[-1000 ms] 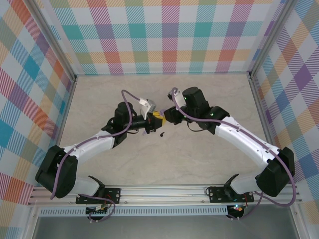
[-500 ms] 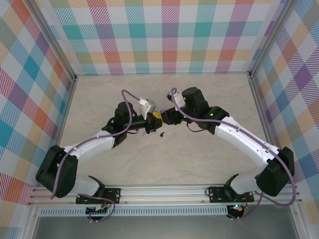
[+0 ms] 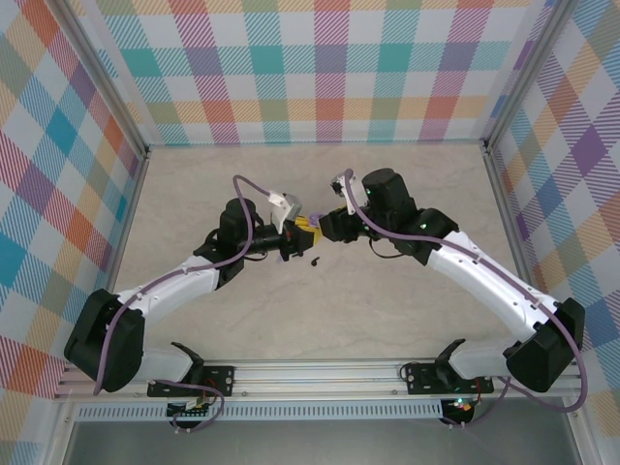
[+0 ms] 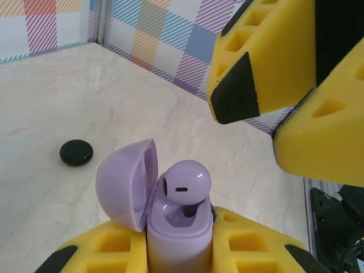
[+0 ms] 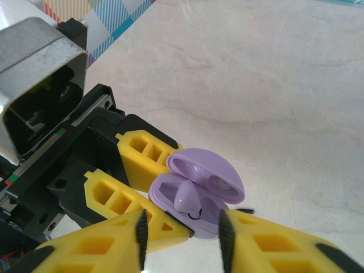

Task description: Insert the wireless bluetooth earbuds into the charging case

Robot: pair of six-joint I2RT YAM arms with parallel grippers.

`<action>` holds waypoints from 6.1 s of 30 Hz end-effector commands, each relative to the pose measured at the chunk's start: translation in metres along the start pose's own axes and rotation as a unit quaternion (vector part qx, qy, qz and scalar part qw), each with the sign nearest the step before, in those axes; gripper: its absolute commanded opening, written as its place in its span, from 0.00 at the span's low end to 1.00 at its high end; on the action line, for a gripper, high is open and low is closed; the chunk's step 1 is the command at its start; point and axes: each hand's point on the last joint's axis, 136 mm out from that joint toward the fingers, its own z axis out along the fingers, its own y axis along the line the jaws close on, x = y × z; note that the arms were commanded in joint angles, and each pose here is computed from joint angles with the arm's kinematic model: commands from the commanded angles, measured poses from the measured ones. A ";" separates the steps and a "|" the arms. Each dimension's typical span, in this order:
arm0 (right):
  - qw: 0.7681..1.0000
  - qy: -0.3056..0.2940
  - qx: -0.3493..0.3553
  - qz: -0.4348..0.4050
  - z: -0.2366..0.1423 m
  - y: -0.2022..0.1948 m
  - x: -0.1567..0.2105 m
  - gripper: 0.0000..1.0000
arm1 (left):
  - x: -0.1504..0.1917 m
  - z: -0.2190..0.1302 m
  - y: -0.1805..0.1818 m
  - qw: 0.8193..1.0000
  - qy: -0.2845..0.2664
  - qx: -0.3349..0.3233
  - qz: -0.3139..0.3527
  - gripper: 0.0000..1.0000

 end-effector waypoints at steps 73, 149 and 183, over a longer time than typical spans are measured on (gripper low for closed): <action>0.984 0.014 0.142 0.106 -0.012 -0.064 0.001 0.52 | -0.021 -0.020 -0.023 0.999 -0.012 -0.002 0.034 0.20; 0.915 0.371 0.042 0.155 0.250 -0.024 0.149 0.38 | -0.037 -0.097 -0.072 0.999 -0.025 -0.031 0.029 0.21; 0.908 0.372 0.144 0.130 0.253 -0.029 0.138 0.37 | -0.041 -0.101 -0.075 0.998 -0.031 -0.032 0.037 0.21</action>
